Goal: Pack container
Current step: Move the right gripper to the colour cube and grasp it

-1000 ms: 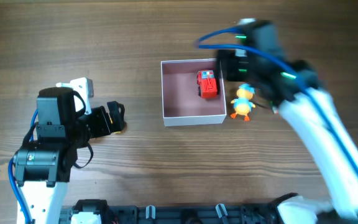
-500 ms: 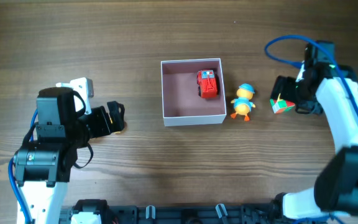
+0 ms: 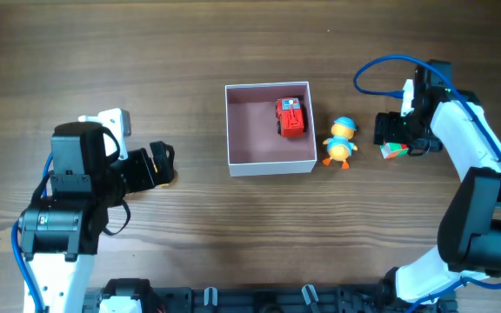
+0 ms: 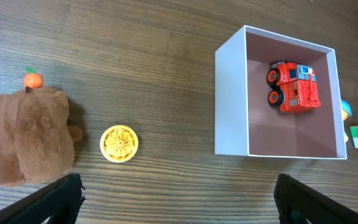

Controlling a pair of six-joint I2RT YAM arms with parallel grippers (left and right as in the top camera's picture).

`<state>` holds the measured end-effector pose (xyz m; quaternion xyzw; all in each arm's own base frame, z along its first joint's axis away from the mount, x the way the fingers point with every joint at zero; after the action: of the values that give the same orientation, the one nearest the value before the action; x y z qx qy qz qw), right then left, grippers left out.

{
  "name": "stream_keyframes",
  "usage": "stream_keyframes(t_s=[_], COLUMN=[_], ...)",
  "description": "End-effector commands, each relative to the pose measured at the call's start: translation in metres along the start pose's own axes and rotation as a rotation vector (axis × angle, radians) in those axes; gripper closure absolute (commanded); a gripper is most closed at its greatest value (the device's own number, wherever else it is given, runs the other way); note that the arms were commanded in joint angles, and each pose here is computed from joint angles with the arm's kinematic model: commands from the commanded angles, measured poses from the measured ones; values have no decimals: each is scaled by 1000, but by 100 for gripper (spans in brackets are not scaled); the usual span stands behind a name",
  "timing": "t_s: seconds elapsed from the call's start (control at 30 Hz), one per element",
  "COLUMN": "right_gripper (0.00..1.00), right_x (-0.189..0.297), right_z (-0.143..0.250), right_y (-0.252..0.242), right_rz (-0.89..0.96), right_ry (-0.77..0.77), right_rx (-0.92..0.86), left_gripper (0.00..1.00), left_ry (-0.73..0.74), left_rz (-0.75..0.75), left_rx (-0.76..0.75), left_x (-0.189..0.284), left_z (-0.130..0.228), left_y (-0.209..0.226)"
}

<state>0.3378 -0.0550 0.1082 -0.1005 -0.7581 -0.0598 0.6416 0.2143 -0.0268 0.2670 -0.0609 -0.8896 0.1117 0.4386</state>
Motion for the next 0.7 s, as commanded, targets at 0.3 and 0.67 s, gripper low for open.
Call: stream_keyframes(t_s=[0.3, 0.67], right_gripper=[8, 42], right_x=[-12, -24], right_z=[4, 8], right_y=[1, 6], right_rz=[-12, -53], right_ry=[29, 73], right_rx=[105, 128], left_gripper=[0, 0], left_ry=[-12, -12], left_rz=[2, 2], left_rx=[-3, -3], left_x=[3, 3], left_z=[-3, -3], left_y=[-2, -2])
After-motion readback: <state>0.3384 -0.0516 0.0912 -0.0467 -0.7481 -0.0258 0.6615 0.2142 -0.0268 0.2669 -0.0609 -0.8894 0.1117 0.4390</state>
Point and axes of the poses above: each gripper's point midway between its finger pads, its own x axis back along the fingers, its own y axis along the line the jaws close on, z = x × y, the point moved 7 cm from there along x, back along the fingers, and after that the axes turned 6 degrees about -x, right-handed, at the moved point
